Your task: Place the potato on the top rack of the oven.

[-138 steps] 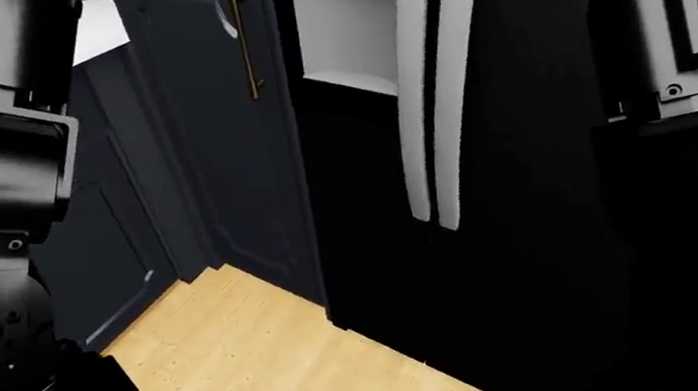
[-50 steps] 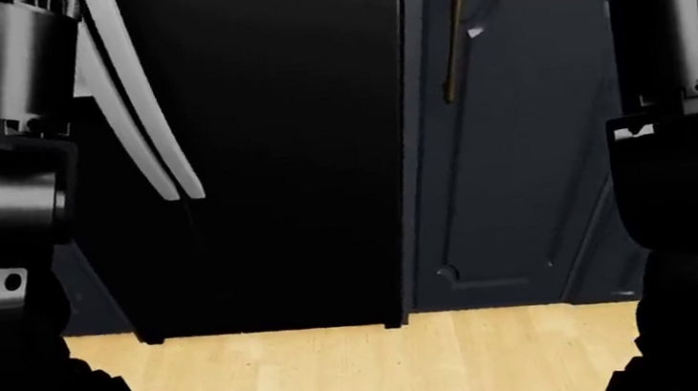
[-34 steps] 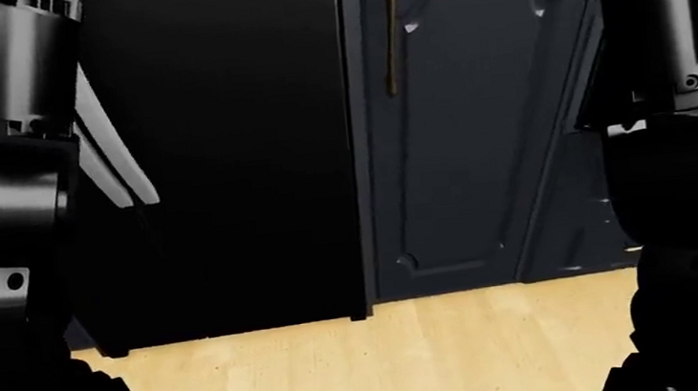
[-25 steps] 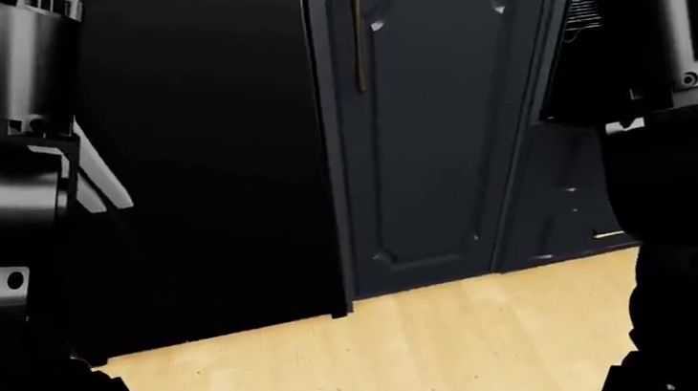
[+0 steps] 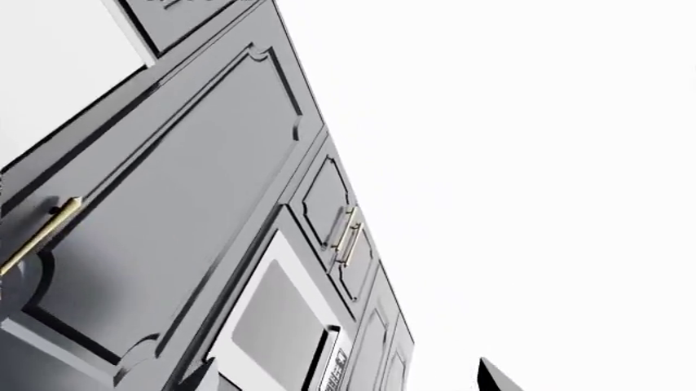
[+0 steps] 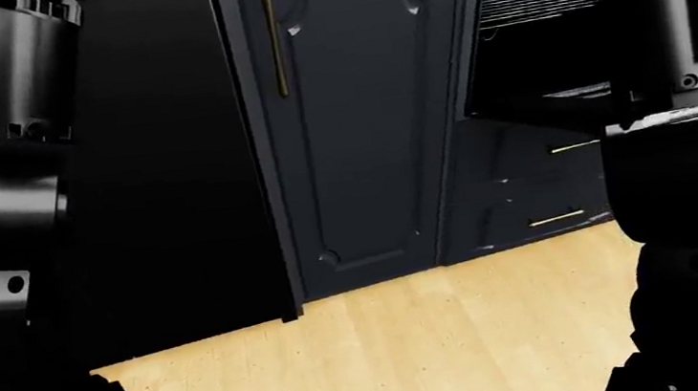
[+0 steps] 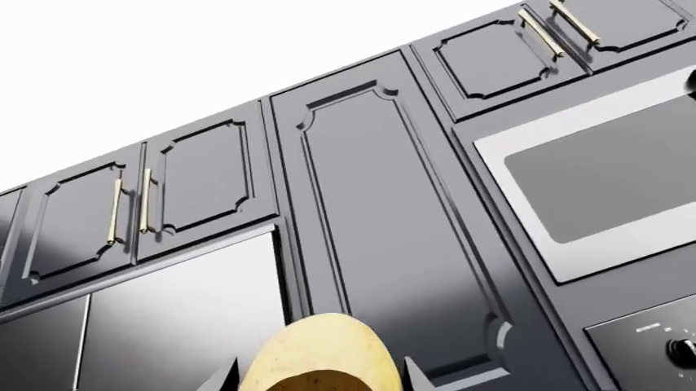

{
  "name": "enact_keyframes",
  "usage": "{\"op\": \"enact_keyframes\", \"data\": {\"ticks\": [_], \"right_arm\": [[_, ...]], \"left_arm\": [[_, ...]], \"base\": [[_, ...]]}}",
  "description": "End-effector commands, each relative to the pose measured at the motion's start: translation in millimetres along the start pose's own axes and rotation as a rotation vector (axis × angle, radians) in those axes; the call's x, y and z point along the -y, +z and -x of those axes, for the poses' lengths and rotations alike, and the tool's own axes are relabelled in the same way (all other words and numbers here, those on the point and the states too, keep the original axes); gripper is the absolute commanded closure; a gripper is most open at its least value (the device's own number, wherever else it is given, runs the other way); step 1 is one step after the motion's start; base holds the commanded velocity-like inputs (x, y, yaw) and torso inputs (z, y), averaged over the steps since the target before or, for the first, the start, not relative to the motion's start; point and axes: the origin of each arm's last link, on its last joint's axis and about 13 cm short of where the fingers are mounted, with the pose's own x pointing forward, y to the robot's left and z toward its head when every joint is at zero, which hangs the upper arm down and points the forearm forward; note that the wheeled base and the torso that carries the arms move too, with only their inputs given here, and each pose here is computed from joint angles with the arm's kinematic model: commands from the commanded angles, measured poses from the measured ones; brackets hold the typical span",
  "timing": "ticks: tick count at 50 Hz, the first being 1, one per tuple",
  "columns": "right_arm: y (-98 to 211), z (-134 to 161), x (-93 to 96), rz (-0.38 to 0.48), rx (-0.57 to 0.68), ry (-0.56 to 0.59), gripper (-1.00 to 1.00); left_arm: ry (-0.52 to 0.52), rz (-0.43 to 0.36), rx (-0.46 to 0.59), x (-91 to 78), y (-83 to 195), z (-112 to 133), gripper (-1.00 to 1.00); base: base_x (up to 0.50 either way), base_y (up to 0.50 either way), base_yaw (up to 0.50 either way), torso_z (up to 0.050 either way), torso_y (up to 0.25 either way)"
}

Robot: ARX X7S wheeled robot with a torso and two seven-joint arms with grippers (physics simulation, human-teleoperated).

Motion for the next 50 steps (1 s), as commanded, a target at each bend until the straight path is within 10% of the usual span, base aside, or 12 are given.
{"op": "enact_keyframes", "data": {"ticks": [1, 32, 50], "right_arm": [[0.9, -0.3, 0.7, 0.014, 0.004, -0.005, 1.0], [0.7, -2.3, -0.3, 0.006, -0.008, 0.002, 1.0], [60.9, -30.1, -20.0, 0.174, 0.008, 0.164, 1.0]], "left_arm": [[-0.001, 0.0, 0.002, 0.9, 0.5, 0.8, -1.0], [-0.003, 0.003, 0.003, -0.1, 0.9, -0.2, -1.0], [-0.006, -0.008, 0.014, 2.8, 3.8, 0.5, -1.0]], "base": [[-0.49, 0.11, 0.0, 0.0, 0.0], [-0.49, -0.02, 0.0, 0.0, 0.0], [-0.34, -0.43, 0.0, 0.0, 0.001]]}}
